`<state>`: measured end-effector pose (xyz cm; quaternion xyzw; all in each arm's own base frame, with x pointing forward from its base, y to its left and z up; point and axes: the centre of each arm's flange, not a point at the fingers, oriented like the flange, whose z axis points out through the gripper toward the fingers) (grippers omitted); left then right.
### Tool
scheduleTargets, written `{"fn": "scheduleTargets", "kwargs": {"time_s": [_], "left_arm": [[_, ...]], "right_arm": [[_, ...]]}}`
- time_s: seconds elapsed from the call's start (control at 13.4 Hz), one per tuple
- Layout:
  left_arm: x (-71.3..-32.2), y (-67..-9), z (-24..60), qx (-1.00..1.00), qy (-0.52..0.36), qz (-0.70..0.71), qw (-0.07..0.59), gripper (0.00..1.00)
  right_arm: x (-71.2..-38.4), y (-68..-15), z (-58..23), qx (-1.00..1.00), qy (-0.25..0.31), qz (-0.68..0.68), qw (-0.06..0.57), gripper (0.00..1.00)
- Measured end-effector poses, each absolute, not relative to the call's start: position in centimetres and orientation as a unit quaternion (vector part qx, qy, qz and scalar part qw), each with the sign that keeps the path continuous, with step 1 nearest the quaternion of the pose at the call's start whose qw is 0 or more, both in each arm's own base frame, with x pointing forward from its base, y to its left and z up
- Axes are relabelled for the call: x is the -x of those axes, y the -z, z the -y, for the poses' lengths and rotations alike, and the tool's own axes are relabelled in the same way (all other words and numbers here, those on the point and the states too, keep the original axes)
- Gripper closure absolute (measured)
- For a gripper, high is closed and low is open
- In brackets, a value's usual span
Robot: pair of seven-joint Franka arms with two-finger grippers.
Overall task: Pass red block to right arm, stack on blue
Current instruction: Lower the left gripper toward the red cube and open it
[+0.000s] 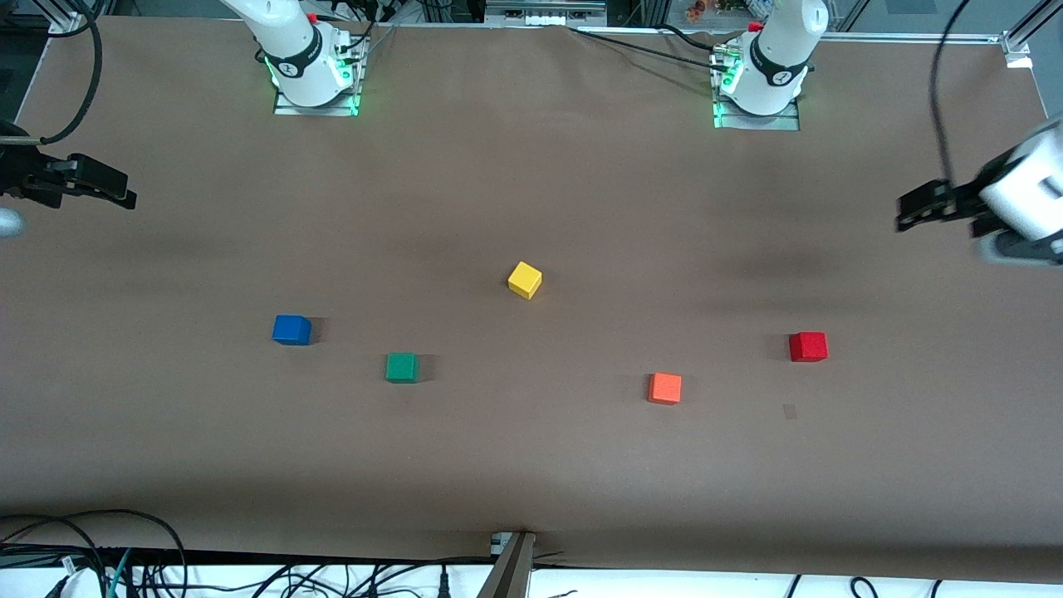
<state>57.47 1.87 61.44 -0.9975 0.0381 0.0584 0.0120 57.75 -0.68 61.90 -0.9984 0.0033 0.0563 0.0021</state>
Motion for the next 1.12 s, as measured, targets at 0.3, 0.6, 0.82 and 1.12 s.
{"fn": "scheduleTargets", "kwargs": {"time_s": [0.3, 0.6, 0.82, 1.12], "left_arm": [[-56.6, -63.0, -4.3, 0.996, -0.075, -0.038, 0.042, 0.0], [-57.8, -60.2, -6.5, 0.989, -0.107, -0.091, 0.053, 0.0], [-60.4, -55.2, -12.5, 0.982, -0.11, -0.153, 0.033, 0.0], [-61.9, -49.8, -20.6, 0.963, -0.095, -0.251, 0.009, 0.0]], "right_arm": [[-57.8, -61.9, 0.7, 0.998, -0.056, -0.003, 0.002, 0.0], [-57.8, -62.0, 0.7, 0.998, -0.055, -0.003, 0.002, 0.0], [-57.9, -62.0, 0.7, 0.998, -0.055, -0.003, 0.002, 0.0], [-58.0, -62.1, 0.6, 0.999, -0.053, -0.003, 0.002, 0.0]]}}
